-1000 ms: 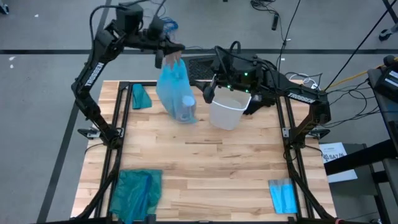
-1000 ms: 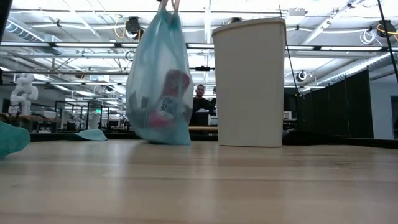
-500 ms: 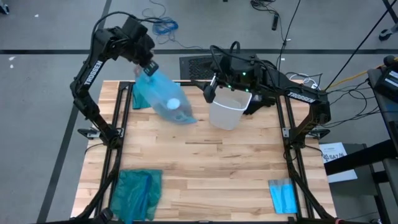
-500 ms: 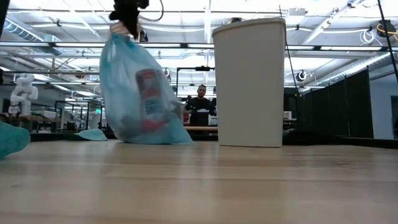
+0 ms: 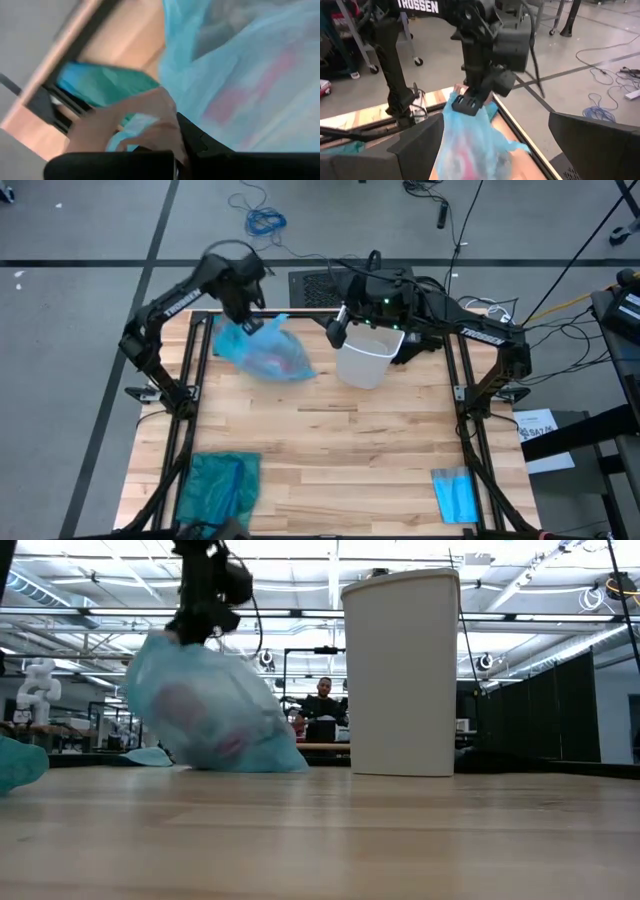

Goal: Place trash/remove bag and relplace
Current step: Remove the light blue trash bag from the white trash bin

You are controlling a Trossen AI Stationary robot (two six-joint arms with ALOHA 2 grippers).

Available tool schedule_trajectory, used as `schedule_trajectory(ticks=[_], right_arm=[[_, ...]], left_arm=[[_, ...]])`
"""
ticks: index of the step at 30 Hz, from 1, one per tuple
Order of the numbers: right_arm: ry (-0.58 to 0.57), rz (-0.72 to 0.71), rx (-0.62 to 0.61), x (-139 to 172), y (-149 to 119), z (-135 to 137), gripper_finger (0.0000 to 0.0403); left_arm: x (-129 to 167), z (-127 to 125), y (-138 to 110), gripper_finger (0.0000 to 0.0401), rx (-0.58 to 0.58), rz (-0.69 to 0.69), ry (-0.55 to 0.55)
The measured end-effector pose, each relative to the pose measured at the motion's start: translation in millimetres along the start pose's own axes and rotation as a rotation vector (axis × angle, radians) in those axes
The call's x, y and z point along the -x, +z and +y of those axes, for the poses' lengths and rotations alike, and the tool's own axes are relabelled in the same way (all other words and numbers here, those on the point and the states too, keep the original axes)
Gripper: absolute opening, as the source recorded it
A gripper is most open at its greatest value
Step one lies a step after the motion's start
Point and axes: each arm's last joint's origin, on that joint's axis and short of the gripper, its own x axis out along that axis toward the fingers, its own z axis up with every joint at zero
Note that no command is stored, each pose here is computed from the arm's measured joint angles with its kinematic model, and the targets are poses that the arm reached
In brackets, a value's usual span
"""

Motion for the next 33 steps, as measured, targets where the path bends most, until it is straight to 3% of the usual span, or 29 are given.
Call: schedule_trajectory(ticks=[5, 10, 20, 27, 30, 33], right_arm=[[0.0, 0.011, 0.003, -2.5, -3.5, 0.3, 0.0354], [0.005, 0.023, 0.005, -2.9, -4.8, 0.5, 0.0354], [0.007, 0.031, 0.007, -2.9, -5.6, 0.5, 0.0354], [0.011, 0.043, 0.011, -2.6, -6.9, 1.2, 0.0354], [0.013, 0.039, 0.01, -0.5, -5.9, 0.9, 0.0354], [0.015, 0.024, 0.007, 6.1, -2.7, -0.4, 0.0354]], left_arm=[[-44.2, 0.9, -7.8, 0.0, 0.03, 0.113, 0.01], [-67.5, 10.9, -15.8, 0.0, 0.064, 0.176, 0.071], [-100.8, 37.7, -21.7, 0.0, 0.188, 0.136, 0.073], [-102.1, 53.9, -24.1, 0.0008, 0.331, 0.115, 0.033], [-95.8, 58.6, -23.7, 0.0036, 0.363, 0.081, -0.049], [-86.5, 59.9, -23.6, 0.0074, 0.38, 0.051, -0.063]])
